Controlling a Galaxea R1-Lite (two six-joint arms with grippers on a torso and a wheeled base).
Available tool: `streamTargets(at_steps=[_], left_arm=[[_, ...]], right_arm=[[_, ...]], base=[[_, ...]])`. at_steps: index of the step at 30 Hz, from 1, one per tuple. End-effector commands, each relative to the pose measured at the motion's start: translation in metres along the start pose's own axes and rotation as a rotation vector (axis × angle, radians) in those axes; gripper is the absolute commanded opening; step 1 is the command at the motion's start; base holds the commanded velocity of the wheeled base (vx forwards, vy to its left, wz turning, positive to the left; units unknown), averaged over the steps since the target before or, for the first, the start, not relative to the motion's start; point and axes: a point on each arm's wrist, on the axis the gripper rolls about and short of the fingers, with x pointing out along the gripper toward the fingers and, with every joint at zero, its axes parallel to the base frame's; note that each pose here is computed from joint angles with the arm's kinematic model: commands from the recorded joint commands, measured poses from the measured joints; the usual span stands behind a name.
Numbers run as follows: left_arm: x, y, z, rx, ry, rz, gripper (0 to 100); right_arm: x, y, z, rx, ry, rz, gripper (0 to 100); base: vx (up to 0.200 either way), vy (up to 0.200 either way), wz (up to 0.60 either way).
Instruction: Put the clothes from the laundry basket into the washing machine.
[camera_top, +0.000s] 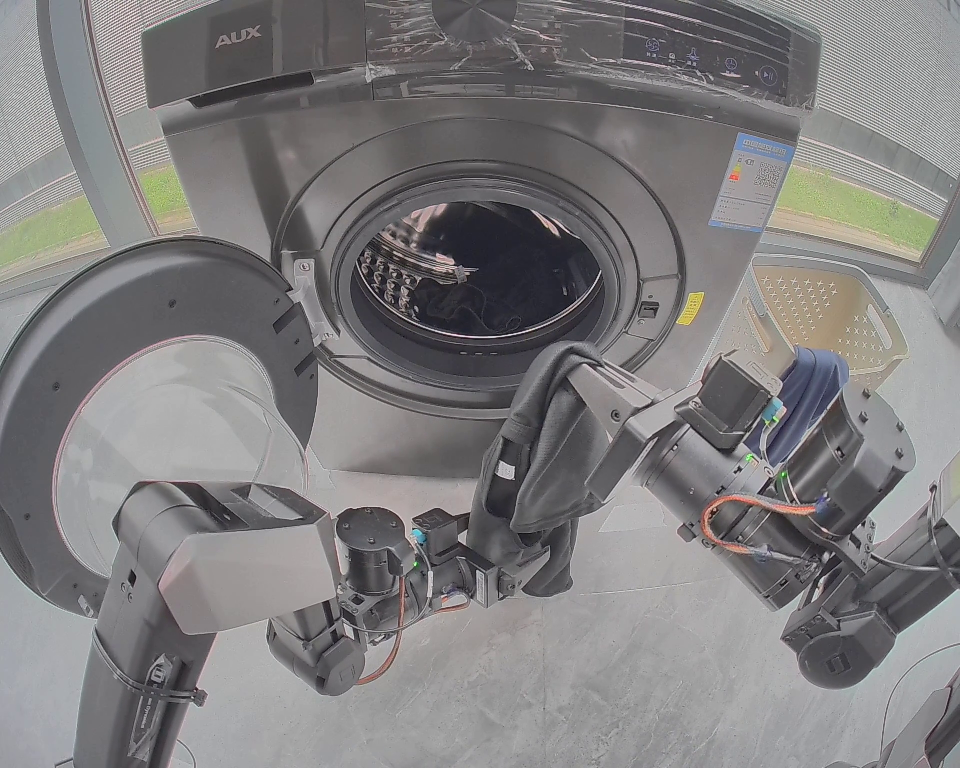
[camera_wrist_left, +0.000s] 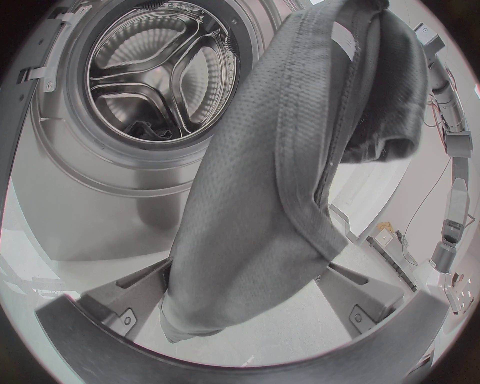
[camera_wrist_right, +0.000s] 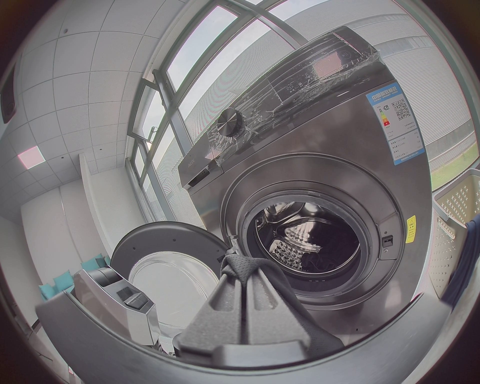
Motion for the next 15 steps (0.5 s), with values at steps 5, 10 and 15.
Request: streamTargets(at_steps=[5, 10, 15], left_arm=[[0.009, 0.007, -0.004, 0.004, -0.019, 0.016, 100], [0.013, 0.01, -0.002, 0.005, -0.039, 0.037, 0], [0.016, 0.022, 0.005, 0.006, -0.08, 0.092, 0]], right_arm=[[0.0, 0.002, -0.002, 0.002, 0.007, 0.006, 0], [-0.001, 0.002, -0.002, 0.003, 0.007, 0.006, 0], [-0.002, 0.001, -0.001, 0.005, 0.008, 0.003, 0]], base=[[0.0, 0.0, 0.0], [0.0, 0.0, 0.0], [0.0, 0.0, 0.0]])
